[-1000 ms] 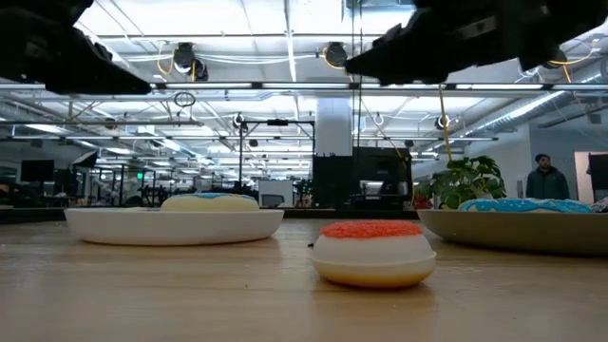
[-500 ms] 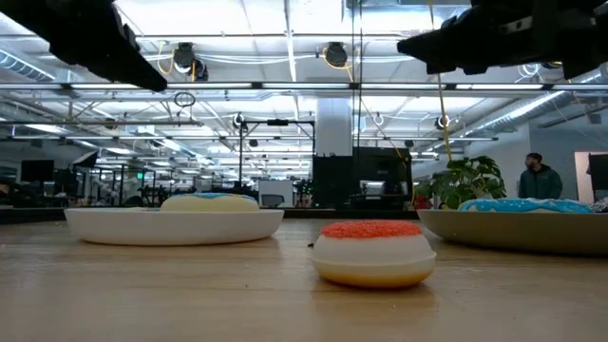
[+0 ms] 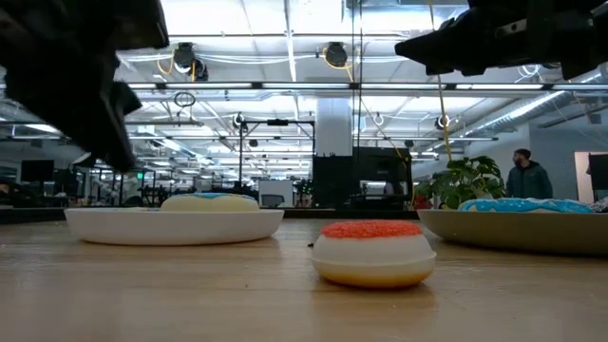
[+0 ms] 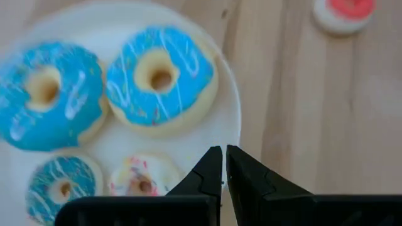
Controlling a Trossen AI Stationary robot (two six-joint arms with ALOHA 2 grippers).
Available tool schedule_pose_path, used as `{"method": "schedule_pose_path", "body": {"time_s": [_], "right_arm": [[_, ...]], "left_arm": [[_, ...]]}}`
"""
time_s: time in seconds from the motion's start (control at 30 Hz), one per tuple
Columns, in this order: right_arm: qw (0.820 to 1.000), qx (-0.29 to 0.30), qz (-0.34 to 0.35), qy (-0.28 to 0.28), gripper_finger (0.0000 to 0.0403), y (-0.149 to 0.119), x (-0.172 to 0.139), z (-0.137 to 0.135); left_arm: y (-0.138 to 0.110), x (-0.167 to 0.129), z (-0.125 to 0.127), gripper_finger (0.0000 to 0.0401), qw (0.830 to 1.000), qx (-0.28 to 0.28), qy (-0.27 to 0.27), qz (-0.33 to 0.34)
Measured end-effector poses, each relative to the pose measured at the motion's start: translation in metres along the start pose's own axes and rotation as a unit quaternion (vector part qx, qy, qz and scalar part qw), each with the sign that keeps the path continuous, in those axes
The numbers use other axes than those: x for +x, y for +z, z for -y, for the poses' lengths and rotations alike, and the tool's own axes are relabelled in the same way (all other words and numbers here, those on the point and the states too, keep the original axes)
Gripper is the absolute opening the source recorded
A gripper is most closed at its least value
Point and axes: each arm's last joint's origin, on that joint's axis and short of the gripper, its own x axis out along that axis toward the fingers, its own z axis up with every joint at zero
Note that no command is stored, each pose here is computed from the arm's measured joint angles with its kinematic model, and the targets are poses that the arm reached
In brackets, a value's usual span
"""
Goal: Pick & Place donuts
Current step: Adjust the small white donut on the white plate
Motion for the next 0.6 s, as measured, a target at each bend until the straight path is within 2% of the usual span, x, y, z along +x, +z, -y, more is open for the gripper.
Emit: {"method": "schedule_pose_path", "body": {"time_s": [0.17,0.6], "right_arm": [[1.000,-0.008,0.004,-0.001,0.0000,0.001,0.000,0.000],[1.000,-0.011,0.004,-0.001,0.0000,0.001,0.000,0.000]], "left_arm": [[-0.007,0.013,0.000,0.0030,0.999,-0.003,0.020,-0.027],[-0.006,0.017,-0.012,0.0030,0.997,-0.040,0.052,-0.045]]}}
